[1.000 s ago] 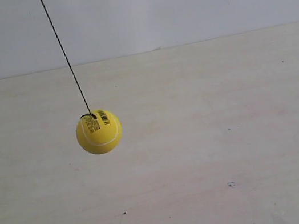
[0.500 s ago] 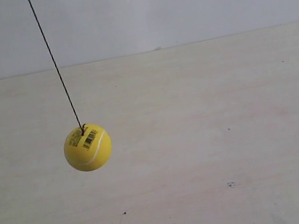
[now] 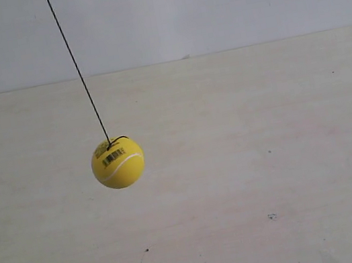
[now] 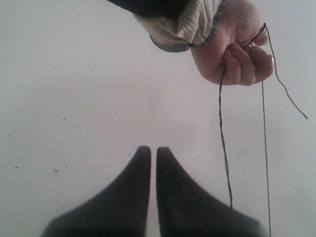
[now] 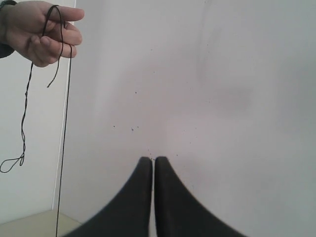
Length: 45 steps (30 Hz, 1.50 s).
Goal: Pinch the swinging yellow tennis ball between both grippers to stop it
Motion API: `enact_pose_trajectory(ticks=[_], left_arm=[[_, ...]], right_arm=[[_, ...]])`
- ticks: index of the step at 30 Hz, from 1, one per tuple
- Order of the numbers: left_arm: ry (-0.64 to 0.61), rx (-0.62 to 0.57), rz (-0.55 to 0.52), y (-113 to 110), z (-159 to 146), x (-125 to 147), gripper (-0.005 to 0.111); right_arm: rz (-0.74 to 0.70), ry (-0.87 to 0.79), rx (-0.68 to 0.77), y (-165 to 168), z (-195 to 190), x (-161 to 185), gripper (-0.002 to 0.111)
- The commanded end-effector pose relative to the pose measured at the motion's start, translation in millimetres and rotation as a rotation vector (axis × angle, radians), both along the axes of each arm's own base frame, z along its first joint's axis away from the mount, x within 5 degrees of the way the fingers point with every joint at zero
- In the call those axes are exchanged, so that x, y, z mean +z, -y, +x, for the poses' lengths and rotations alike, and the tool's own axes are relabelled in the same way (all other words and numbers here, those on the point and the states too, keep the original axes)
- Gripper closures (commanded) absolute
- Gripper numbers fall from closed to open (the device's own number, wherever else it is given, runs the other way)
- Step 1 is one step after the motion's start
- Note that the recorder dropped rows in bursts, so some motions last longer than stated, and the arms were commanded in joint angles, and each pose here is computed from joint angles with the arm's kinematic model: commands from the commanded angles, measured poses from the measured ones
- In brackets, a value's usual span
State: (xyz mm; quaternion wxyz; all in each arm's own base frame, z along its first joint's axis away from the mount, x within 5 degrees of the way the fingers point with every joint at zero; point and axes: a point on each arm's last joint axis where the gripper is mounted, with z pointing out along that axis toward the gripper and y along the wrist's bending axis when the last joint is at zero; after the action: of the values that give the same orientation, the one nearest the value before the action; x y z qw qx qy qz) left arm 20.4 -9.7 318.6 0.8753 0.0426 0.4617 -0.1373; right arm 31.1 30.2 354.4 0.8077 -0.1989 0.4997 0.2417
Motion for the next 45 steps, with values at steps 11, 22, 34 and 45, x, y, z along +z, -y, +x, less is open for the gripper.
enact_pose_trajectory(ticks=[11, 22, 34, 45], left_arm=[[-0.002, 0.164, -0.269, -8, 0, 1, 0.102], [0.101, -0.002, -0.159, 7, 12, -50, 0.102], [-0.014, 0.057, -0.170, 3, 20, -60, 0.102], [-0.151, 0.149, -0.071, 0, 27, -72, 0.102]], right_arm=[[0.001, -0.001, -0.002, 1, -1, -1, 0.108], [0.000, 0.000, -0.003, 1, -1, -1, 0.108], [-0.001, -0.004, -0.005, 1, 0, -2, 0.108], [0.001, -0.005, -0.005, 1, 0, -2, 0.108]])
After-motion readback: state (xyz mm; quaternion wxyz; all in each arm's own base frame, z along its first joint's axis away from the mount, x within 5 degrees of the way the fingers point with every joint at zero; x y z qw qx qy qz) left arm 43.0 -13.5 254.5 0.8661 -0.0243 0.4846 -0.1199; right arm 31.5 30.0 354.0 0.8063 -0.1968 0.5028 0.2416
